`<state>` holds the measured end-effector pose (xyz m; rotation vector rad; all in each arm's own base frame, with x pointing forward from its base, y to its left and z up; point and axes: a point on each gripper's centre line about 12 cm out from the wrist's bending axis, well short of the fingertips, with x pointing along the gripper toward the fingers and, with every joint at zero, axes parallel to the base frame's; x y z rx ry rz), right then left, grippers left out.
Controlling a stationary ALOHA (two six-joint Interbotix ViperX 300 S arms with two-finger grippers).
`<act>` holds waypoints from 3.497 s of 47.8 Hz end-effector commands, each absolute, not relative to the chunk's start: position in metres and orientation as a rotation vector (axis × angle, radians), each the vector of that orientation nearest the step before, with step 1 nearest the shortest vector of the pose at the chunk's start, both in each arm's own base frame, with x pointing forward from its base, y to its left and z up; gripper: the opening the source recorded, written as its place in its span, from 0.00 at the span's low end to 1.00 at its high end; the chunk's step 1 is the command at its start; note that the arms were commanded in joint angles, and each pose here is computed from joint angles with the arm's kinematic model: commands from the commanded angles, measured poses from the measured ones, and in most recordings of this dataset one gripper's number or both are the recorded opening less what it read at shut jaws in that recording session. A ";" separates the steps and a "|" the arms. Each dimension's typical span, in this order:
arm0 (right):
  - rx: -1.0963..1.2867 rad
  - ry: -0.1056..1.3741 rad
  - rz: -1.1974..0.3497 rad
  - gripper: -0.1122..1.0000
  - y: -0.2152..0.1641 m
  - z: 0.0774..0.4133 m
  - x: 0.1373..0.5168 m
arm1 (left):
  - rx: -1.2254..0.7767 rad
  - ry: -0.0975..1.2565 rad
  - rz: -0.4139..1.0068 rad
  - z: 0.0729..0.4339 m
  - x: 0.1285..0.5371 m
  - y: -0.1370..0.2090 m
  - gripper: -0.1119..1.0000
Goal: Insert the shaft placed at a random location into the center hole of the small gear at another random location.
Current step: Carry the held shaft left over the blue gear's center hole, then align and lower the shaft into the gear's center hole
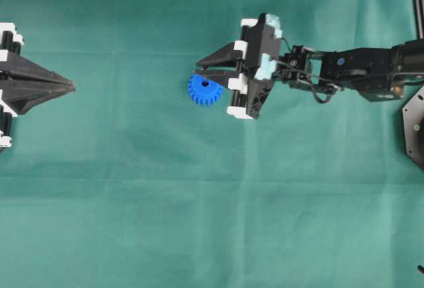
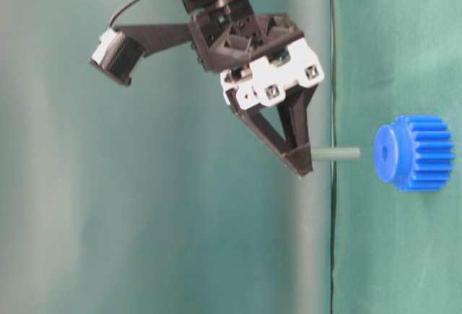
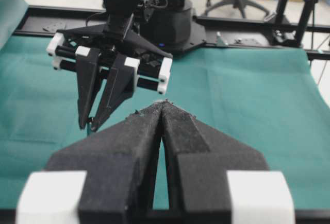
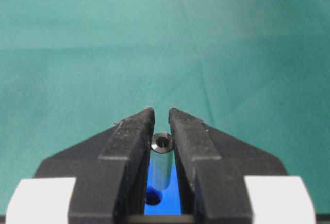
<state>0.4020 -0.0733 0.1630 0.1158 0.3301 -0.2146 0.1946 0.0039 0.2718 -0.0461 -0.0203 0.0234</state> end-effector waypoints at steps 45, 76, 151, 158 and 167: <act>0.117 0.333 -0.220 0.23 -0.075 0.146 0.409 | -0.046 -0.030 0.024 0.275 0.196 0.004 0.10; 0.096 0.243 -0.199 0.23 -0.068 0.187 0.399 | -0.049 -0.025 0.024 0.275 0.196 0.004 0.10; 0.127 0.362 -0.234 0.23 -0.073 0.114 0.407 | -0.051 -0.020 0.024 0.274 0.196 0.004 0.10; 0.127 0.365 -0.236 0.23 -0.073 0.113 0.406 | -0.051 -0.022 0.024 0.274 0.196 0.004 0.10; 0.129 0.369 -0.241 0.23 -0.075 0.111 0.405 | -0.049 -0.019 0.024 0.274 0.196 0.004 0.10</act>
